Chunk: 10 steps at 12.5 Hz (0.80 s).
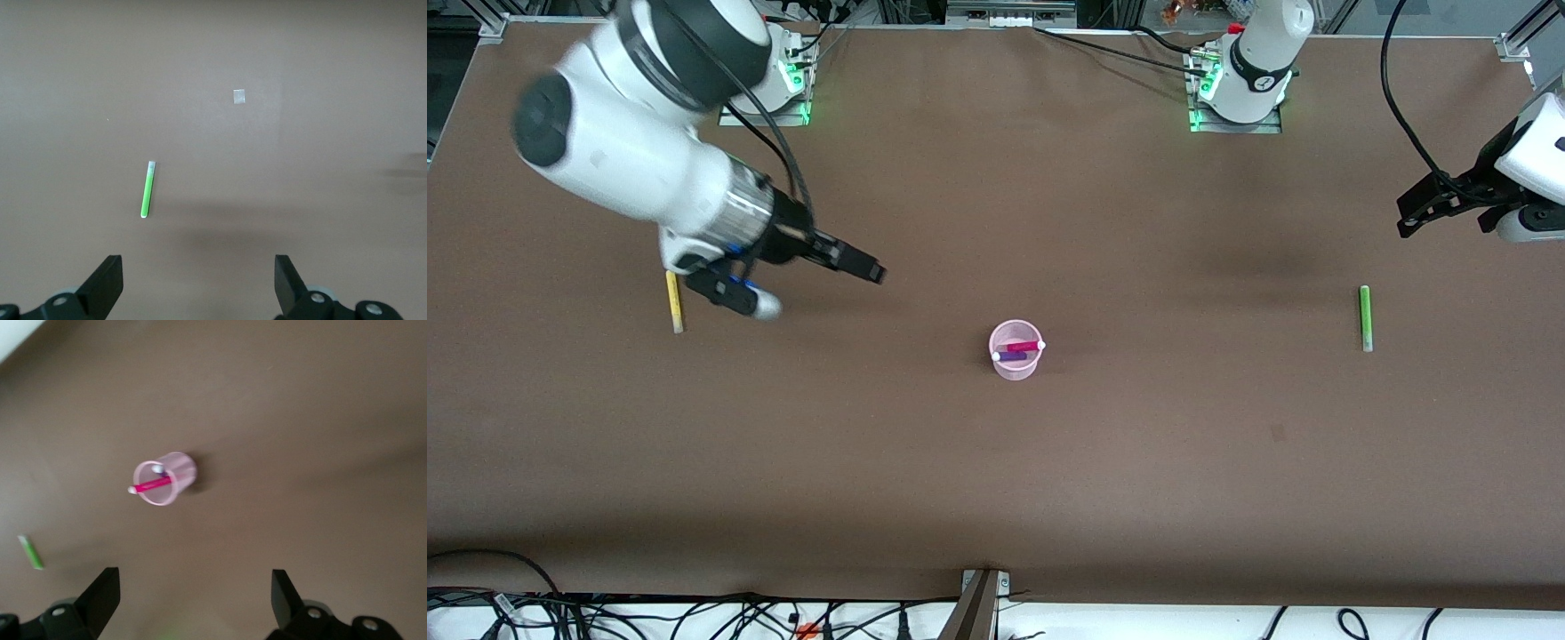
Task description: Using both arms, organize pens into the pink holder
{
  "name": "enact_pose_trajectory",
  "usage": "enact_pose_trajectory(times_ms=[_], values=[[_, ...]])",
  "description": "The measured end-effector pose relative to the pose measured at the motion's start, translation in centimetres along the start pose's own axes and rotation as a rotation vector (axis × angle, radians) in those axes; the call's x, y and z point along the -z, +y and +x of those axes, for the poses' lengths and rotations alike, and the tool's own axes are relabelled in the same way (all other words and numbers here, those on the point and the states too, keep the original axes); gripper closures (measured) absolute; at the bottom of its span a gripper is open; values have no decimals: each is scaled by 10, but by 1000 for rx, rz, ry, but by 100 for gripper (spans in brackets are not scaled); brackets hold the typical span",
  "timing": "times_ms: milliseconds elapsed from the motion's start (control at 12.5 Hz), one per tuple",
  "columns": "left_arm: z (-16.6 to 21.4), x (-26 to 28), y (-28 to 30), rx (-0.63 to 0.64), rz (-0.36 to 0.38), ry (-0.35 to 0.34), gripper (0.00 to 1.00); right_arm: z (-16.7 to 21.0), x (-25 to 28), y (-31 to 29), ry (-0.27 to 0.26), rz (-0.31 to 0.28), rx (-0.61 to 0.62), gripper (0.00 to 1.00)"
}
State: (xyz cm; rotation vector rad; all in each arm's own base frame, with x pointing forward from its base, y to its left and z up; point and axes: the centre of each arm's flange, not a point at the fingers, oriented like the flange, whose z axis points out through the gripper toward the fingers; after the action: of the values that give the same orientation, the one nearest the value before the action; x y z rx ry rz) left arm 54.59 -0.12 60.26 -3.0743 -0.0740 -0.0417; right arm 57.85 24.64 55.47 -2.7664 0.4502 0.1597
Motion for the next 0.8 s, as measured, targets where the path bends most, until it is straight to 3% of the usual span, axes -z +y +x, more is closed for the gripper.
enact_pose_trajectory(times_ms=[239,399,797], values=[[3,1,4,-86,0,-10,0,-1,72,84,-6,-120,217,0],[3,1,4,-81,0,-15,0,-6,104,121,-6,-173,295,0],[2,3,14,-92,0,-15,0,-20,141,157,19,-289,447,0]])
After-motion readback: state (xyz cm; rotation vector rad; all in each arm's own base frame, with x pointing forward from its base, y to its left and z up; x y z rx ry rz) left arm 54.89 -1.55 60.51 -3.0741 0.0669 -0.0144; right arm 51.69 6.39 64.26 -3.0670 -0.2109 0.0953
